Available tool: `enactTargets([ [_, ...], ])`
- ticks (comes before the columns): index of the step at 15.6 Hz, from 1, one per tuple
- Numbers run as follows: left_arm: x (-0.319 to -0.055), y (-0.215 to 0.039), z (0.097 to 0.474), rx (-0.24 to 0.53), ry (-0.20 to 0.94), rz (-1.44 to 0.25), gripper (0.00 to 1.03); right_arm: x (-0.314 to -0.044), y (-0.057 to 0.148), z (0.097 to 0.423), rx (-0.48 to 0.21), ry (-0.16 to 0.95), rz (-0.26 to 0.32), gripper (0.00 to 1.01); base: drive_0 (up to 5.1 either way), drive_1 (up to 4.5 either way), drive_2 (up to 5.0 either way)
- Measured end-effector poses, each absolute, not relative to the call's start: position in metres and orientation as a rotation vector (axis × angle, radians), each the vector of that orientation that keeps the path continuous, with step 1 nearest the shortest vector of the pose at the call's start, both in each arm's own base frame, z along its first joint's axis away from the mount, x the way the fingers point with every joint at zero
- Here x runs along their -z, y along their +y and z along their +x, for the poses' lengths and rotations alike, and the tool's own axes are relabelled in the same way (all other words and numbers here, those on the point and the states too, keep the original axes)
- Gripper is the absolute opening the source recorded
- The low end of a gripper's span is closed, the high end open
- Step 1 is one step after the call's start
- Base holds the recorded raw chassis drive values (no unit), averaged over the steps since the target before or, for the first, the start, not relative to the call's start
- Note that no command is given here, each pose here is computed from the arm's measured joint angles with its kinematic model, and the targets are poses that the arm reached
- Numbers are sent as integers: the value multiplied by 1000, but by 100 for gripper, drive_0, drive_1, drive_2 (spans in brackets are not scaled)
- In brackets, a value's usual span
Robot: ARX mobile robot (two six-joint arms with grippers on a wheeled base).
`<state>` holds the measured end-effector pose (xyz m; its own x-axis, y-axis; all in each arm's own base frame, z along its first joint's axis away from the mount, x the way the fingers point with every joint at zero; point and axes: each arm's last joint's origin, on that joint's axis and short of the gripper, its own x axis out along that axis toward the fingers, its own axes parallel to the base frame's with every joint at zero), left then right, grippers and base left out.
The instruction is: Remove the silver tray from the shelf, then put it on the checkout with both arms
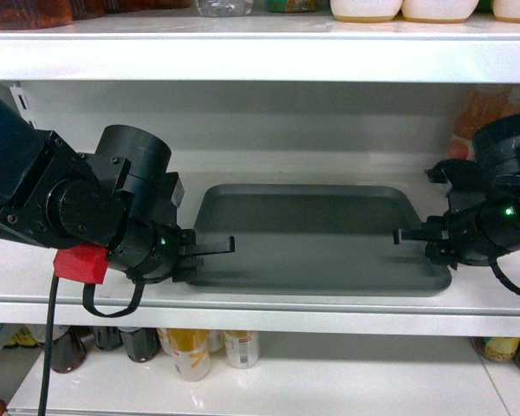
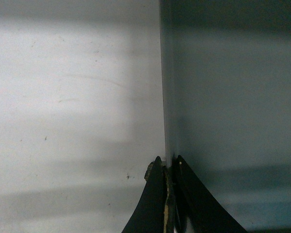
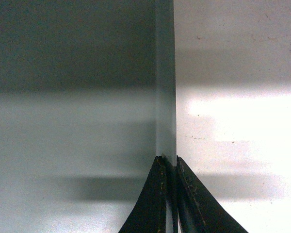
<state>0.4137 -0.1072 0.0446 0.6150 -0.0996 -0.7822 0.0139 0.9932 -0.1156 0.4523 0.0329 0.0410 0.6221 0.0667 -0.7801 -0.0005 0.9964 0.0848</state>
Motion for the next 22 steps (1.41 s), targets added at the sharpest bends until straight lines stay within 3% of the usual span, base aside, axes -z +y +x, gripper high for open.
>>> enactTargets([
  [5, -52, -103, 374, 53, 874, -85, 3, -46, 28, 411, -39, 881, 138, 3, 0, 0, 0],
  [7, -66, -106, 358, 62, 839, -89, 3, -56, 24, 387, -41, 852, 160, 3, 0, 0, 0],
  [12, -123, -109, 313, 93, 675, -92, 3, -111, 18, 336, -76, 693, 186, 3, 0, 0, 0],
  [16, -140, -102, 260, 100, 646, -82, 3, -130, 15, 281, -115, 662, 204, 3, 0, 0, 0],
  [17, -144, -97, 236, 102, 624, -86, 3, -137, 12, 252, -124, 629, 221, 3, 0, 0, 0],
  [22, -145, -95, 230, 102, 612, -83, 3, -138, 13, 247, -129, 619, 227, 3, 0, -85, 85],
])
